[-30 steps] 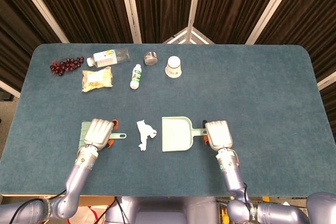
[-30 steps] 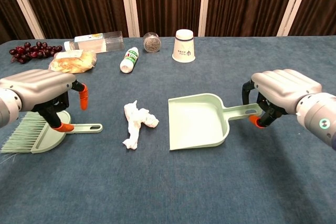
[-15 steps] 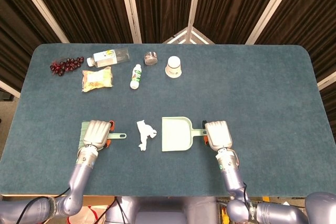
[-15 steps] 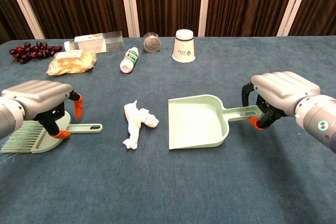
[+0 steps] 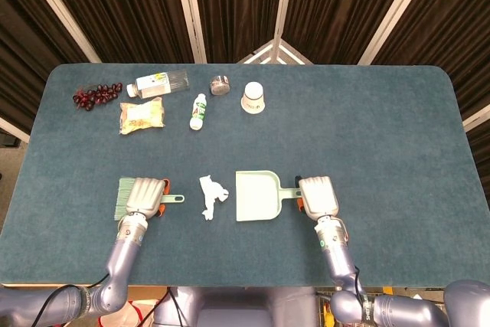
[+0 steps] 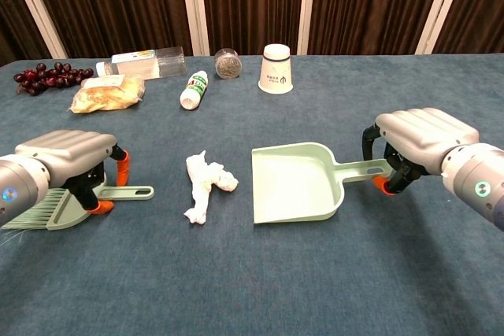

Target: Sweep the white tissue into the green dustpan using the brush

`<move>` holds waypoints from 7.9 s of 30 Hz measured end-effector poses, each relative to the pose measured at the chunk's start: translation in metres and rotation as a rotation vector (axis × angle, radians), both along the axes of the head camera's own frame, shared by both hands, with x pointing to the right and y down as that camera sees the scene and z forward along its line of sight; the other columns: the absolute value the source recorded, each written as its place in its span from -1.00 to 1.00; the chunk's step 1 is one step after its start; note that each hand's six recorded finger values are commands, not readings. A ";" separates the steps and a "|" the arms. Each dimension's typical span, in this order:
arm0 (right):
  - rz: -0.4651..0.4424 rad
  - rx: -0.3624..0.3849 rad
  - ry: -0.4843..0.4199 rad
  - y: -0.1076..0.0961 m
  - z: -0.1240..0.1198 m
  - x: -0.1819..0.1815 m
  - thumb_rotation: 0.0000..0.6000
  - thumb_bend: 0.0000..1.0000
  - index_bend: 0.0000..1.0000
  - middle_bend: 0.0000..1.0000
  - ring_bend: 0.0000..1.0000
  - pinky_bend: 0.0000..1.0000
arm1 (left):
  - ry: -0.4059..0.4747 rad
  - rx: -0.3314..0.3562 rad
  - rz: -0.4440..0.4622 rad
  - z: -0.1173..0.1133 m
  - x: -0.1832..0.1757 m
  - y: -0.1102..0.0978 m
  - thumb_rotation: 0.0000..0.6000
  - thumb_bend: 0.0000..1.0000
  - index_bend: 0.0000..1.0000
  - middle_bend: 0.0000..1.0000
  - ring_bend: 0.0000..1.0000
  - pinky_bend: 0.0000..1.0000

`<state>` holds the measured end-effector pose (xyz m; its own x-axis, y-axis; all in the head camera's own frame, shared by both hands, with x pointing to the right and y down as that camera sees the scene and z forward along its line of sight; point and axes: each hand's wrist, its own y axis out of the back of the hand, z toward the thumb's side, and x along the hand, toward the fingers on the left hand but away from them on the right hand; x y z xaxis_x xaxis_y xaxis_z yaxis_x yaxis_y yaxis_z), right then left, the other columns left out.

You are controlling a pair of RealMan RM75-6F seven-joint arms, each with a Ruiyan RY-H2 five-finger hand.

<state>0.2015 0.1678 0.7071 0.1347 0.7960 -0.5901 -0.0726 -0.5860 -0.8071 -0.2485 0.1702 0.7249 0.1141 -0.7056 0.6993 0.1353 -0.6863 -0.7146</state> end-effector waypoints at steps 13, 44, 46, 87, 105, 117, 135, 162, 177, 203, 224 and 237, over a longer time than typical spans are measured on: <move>-0.004 0.000 0.000 -0.001 -0.001 0.001 1.00 -0.22 0.04 0.75 0.74 0.82 | 0.012 0.009 -0.020 -0.001 -0.002 -0.001 1.00 0.17 0.33 0.99 0.90 0.89; -0.031 0.029 0.006 -0.008 -0.013 -0.007 1.00 -0.22 0.04 0.75 0.74 0.82 | 0.337 0.108 -0.165 -0.052 0.054 -0.016 1.00 0.24 0.49 1.00 0.95 0.95; -0.035 0.030 0.006 -0.008 -0.014 -0.008 1.00 -0.22 0.04 0.75 0.74 0.82 | 0.351 0.114 -0.169 -0.055 0.058 -0.016 1.00 0.24 0.49 1.00 0.95 0.95; -0.027 0.038 -0.010 -0.011 -0.022 -0.009 1.00 -0.22 0.04 0.75 0.74 0.82 | 0.296 0.152 -0.129 -0.068 0.060 -0.021 1.00 0.90 0.53 0.96 0.97 1.00; -0.024 0.038 -0.013 -0.010 -0.024 -0.010 1.00 -0.22 0.04 0.75 0.74 0.82 | 0.287 0.146 -0.089 -0.067 0.058 -0.019 1.00 0.61 0.77 1.00 1.00 1.00; -0.020 0.036 -0.010 -0.011 -0.024 -0.008 1.00 -0.22 0.04 0.75 0.74 0.82 | 0.390 0.134 -0.148 -0.083 0.066 -0.028 1.00 0.61 0.77 1.00 1.00 1.00; -0.011 0.031 -0.009 -0.010 -0.023 -0.006 1.00 -0.22 0.04 0.75 0.74 0.82 | 0.417 0.124 -0.177 -0.103 0.070 -0.041 1.00 0.61 0.77 1.00 1.00 1.00; -0.006 0.012 0.004 -0.008 -0.013 -0.004 1.00 -0.22 0.04 0.75 0.74 0.82 | 0.629 0.143 -0.215 -0.077 0.125 -0.027 1.00 0.59 0.75 1.00 1.00 1.00; 0.005 0.008 0.004 -0.007 -0.007 0.003 1.00 -0.22 0.04 0.75 0.74 0.82 | 0.759 0.241 -0.165 -0.079 0.155 -0.030 1.00 0.53 0.74 1.00 1.00 1.00; 0.002 0.010 0.001 -0.008 -0.009 0.003 1.00 -0.22 0.04 0.75 0.74 0.82 | 0.890 0.292 -0.189 -0.094 0.172 -0.040 1.00 0.49 0.73 1.00 1.00 1.00; 0.014 0.000 0.009 -0.009 -0.007 0.009 1.00 -0.22 0.04 0.75 0.74 0.82 | 0.816 0.358 -0.095 -0.113 0.156 -0.060 1.00 0.48 0.73 1.00 1.00 1.00; -0.006 -0.031 0.047 0.001 -0.004 0.008 1.00 -0.22 -1.00 0.74 0.65 0.82 | 0.627 0.313 -0.004 -0.130 0.112 -0.076 1.00 0.48 0.73 1.00 1.00 1.00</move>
<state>0.2098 0.1685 0.7030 0.1107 0.7763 -0.6206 -0.1135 -0.6104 -0.7839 -0.1362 0.0946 0.5949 0.4269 -0.8642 0.2664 -0.3690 -0.4354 -0.8211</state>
